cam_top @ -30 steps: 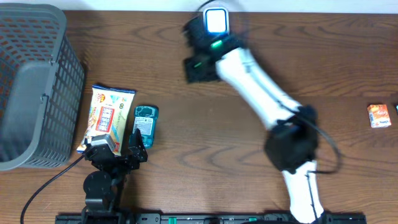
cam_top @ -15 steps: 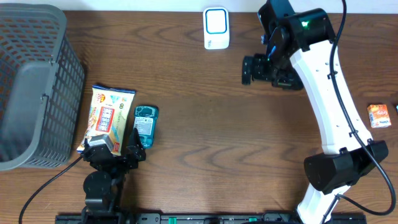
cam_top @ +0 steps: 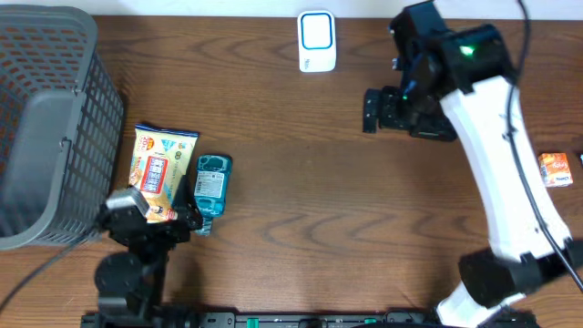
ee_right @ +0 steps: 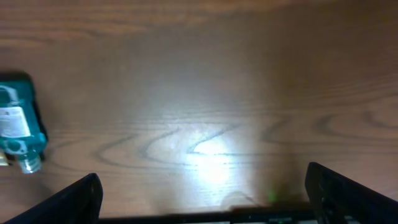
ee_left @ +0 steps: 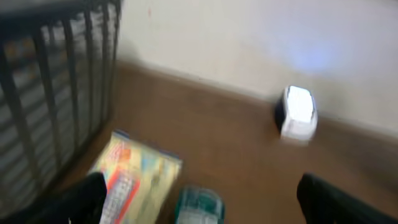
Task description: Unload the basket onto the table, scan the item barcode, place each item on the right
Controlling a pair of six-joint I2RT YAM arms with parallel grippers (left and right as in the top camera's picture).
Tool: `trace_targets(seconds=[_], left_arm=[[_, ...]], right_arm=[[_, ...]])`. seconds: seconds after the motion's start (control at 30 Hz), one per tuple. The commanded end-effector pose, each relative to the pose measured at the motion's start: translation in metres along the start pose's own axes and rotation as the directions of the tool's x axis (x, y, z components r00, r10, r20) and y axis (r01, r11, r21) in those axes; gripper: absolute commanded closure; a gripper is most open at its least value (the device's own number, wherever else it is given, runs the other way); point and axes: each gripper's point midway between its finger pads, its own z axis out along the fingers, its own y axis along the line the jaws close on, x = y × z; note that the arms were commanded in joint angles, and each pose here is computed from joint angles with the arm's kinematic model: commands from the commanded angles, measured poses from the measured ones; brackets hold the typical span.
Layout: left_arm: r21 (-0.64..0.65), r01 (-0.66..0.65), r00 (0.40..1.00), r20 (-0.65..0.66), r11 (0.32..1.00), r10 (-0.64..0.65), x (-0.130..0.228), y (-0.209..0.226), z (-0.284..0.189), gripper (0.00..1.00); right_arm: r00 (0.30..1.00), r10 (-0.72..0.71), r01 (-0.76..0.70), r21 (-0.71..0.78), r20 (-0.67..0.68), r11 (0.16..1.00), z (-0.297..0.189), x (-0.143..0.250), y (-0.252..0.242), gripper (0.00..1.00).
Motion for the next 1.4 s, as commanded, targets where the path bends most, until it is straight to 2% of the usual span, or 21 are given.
trace_targets(seconds=[0.0, 0.13, 0.23, 0.33, 0.43, 0.53, 0.63, 0.8, 0.9, 1.1, 1.2, 1.3, 1.37], left_arm=[[0.042, 0.022, 0.961, -0.276, 0.999, -0.010, 0.023, -0.016, 0.015, 0.02], [0.082, 0.080, 0.847, -0.531, 0.993, -0.025, 0.048, -0.034, 0.036, 0.02], [0.087, 0.096, 0.765, -0.644, 0.992, -0.017, 0.074, -0.037, 0.054, 0.02], [0.121, 0.018, 0.679, -0.730, 0.993, 0.077, 0.106, -0.028, 0.067, 0.02], [0.082, 0.002, 0.598, -0.799, 0.997, 0.064, 0.134, -0.017, 0.076, 0.02], [0.038, -0.036, 0.552, -0.832, 0.999, 0.051, 0.152, -0.004, 0.085, 0.02], [0.001, -0.085, 0.545, -0.837, 0.996, 0.047, 0.158, 0.008, 0.092, 0.02], [-0.020, -0.126, 0.596, -0.801, 0.992, 0.060, 0.158, 0.017, 0.116, 0.02], [-0.021, -0.128, 0.602, -0.796, 0.992, 0.061, 0.167, 0.019, 0.129, 0.02], [-0.023, -0.125, 0.520, -0.853, 0.992, 0.046, 0.197, 0.024, 0.127, 0.02], [-0.005, -0.131, 0.508, -0.859, 0.991, 0.063, 0.201, 0.019, 0.125, 0.01], [0.028, -0.138, 0.511, -0.854, 0.990, 0.095, 0.202, 0.009, 0.126, 0.07], [0.058, -0.147, 0.513, -0.849, 0.988, 0.126, 0.203, 0.000, 0.127, 0.18]], right_arm=[[0.999, 0.009, -0.011, 0.032, 0.046, 0.999, -0.010, -0.002, -0.008, 0.01], [1.000, 0.006, -0.008, 0.043, 0.024, 0.999, -0.002, 0.001, -0.009, 0.01], [1.000, 0.010, -0.010, 0.082, 0.002, 0.997, 0.008, 0.004, -0.016, 0.01], [0.999, 0.011, -0.006, 0.109, -0.044, 0.994, 0.024, 0.011, -0.021, 0.01], [0.996, 0.011, -0.001, 0.124, -0.084, 0.992, 0.045, 0.016, -0.022, 0.01], [0.993, 0.013, 0.001, 0.120, -0.116, 0.993, 0.069, 0.022, -0.021, 0.01], [0.988, 0.017, -0.004, 0.086, -0.152, 0.996, 0.091, 0.028, -0.015, 0.01], [0.978, 0.016, -0.029, -0.056, -0.210, 0.998, 0.120, 0.040, 0.009, 0.01], [0.972, 0.028, -0.049, -0.083, -0.233, 0.995, 0.131, 0.046, 0.013, 0.01], [0.967, 0.034, -0.053, -0.071, -0.253, 0.996, 0.136, 0.052, 0.011, 0.01], [0.968, 0.034, -0.054, -0.074, -0.248, 0.996, 0.136, 0.051, 0.012, 0.01], [0.970, 0.034, -0.054, -0.077, -0.243, 0.996, 0.136, 0.049, 0.012, 0.01], [0.969, 0.033, -0.053, -0.077, -0.243, 0.996, 0.136, 0.050, 0.012, 0.01]])
